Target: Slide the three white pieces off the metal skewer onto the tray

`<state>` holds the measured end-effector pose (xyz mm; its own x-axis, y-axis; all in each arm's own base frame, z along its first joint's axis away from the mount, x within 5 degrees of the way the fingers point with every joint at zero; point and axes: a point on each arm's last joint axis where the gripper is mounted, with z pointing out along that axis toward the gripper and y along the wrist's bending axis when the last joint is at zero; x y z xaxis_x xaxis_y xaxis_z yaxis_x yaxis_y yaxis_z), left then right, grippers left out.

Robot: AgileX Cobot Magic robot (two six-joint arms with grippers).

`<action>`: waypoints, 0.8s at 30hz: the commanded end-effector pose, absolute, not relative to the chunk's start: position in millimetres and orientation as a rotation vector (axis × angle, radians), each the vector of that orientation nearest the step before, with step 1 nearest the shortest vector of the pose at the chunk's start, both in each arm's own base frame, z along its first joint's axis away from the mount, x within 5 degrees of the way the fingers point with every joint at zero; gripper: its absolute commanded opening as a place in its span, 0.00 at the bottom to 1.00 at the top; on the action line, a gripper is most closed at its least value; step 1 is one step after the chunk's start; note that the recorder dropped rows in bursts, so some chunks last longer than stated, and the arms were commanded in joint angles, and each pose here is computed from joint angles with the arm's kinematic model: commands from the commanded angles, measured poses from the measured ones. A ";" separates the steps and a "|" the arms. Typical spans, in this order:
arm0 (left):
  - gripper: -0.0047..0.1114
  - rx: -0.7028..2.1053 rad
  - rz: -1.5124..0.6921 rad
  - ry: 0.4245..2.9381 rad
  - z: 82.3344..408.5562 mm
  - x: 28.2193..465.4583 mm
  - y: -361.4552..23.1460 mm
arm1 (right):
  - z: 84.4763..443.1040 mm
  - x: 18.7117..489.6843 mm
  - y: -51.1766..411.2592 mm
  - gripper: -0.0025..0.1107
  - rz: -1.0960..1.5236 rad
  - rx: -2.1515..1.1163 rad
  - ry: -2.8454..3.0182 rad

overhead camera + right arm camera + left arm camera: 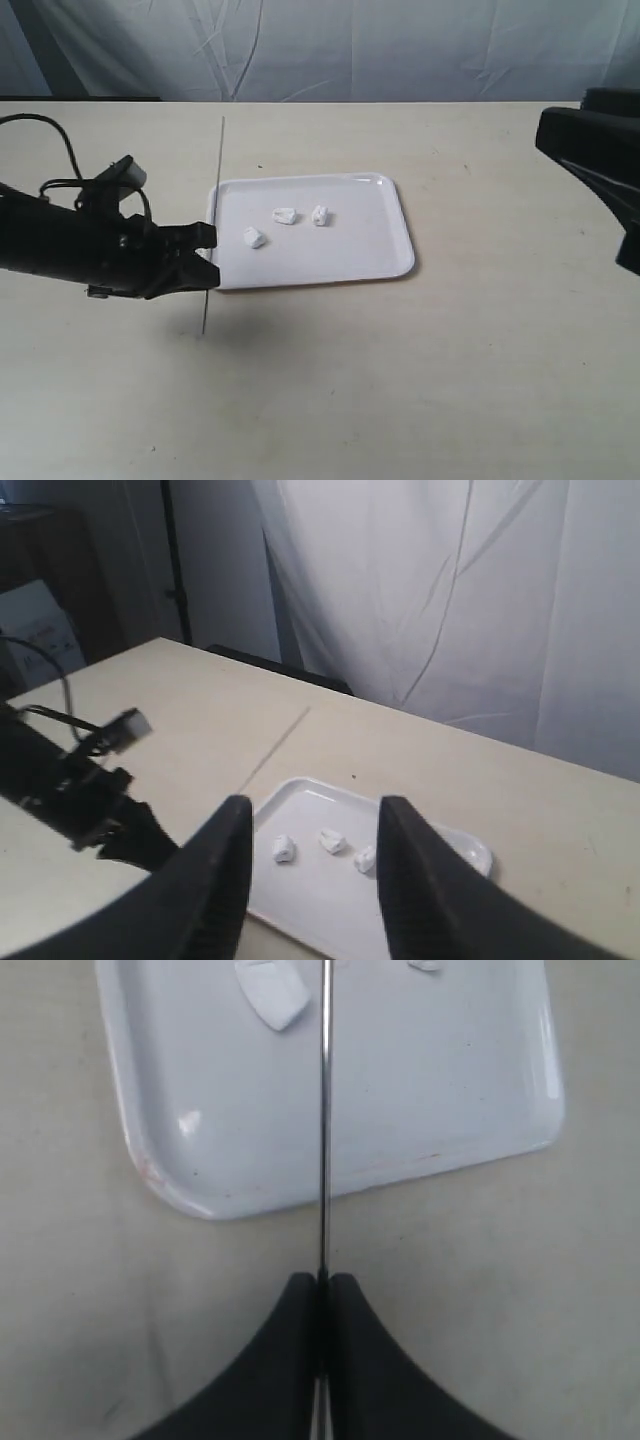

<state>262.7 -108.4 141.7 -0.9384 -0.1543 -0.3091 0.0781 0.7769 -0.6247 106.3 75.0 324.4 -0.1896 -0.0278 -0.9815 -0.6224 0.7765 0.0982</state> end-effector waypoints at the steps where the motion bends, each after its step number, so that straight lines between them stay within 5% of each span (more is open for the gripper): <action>1: 0.04 -0.126 -1.028 2.668 119.7 280.7 -118.1 | 326.3 91.8 72.1 0.37 0.604 -0.560 1.676; 13: 0.23 -0.012 -0.996 2.666 115.0 298.1 -119.1 | 311.4 75.4 48.9 0.37 0.409 -0.529 1.865; 17: 0.18 0.080 -0.963 2.680 117.5 295.1 -118.0 | 309.6 68.5 40.0 0.37 0.348 -0.503 1.888; 20: 0.04 0.182 -0.924 2.658 131.0 292.0 -116.6 | 313.0 60.6 29.4 0.24 0.285 -0.450 1.845; 24: 0.04 0.215 -0.874 2.605 159.6 281.2 -112.1 | 312.8 46.8 16.3 0.02 0.226 -0.401 1.826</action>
